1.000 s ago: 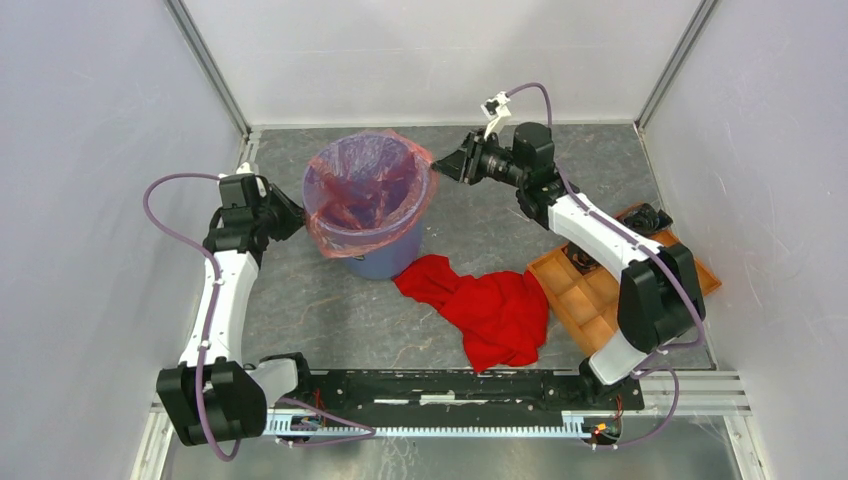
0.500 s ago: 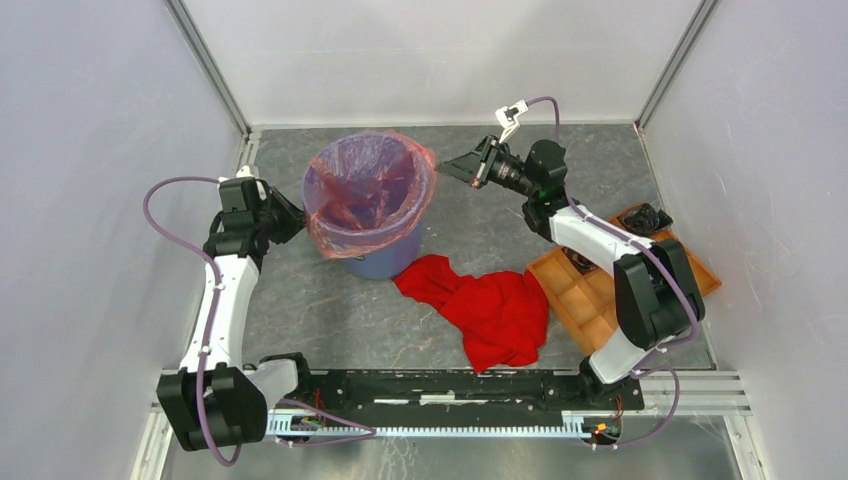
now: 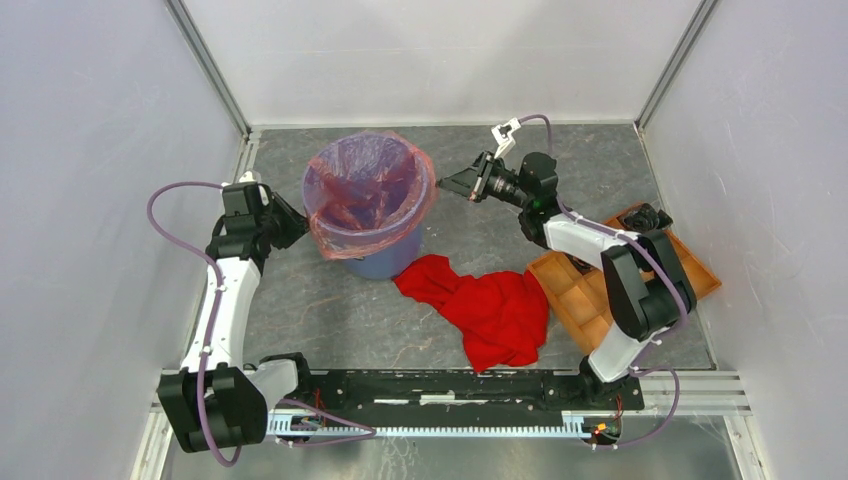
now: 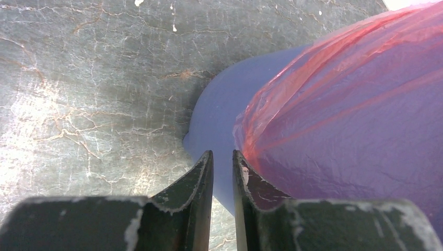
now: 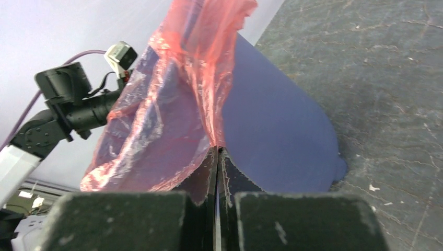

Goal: Put the trash bags into the trash bin

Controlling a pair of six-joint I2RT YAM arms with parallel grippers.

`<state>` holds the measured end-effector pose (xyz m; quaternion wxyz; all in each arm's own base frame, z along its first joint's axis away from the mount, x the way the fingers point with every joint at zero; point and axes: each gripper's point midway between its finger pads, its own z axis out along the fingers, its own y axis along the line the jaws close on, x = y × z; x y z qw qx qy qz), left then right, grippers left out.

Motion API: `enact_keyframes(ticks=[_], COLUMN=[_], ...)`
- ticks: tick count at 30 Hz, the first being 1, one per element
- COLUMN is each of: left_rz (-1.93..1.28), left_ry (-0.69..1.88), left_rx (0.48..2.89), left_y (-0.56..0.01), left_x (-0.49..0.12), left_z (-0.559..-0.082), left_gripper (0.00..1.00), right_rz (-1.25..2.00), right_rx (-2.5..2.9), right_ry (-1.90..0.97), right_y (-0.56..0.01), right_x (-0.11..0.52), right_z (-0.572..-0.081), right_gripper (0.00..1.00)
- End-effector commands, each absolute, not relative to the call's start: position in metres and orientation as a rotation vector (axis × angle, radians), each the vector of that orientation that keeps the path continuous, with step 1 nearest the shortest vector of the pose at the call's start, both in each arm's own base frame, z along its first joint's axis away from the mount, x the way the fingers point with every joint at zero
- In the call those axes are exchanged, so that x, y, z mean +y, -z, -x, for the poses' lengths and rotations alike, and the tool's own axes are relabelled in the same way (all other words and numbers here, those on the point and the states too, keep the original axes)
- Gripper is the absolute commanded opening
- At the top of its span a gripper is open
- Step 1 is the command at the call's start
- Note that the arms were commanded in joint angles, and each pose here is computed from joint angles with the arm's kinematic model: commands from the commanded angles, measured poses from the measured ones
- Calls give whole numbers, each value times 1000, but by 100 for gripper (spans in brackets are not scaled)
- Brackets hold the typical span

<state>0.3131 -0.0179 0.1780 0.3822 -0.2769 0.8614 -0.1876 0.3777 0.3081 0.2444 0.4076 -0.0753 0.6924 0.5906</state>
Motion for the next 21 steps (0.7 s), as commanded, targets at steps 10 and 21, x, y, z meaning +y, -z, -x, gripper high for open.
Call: enact_keyframes(ticks=[10,21], left_rz=[684,762], left_ry=[404,205], left_rx=[2172,2087], left_y=[-184,-207], left_x=[-8,19], left_z=[-313,-277], left_gripper=[26,56], right_rz=[272,447], right_rx=[1926,1999], right_ry=[-1238,-936], right_y=[-171,-182], right_x=[313,281], right_z=[-385,-375], right_gripper=[0,48])
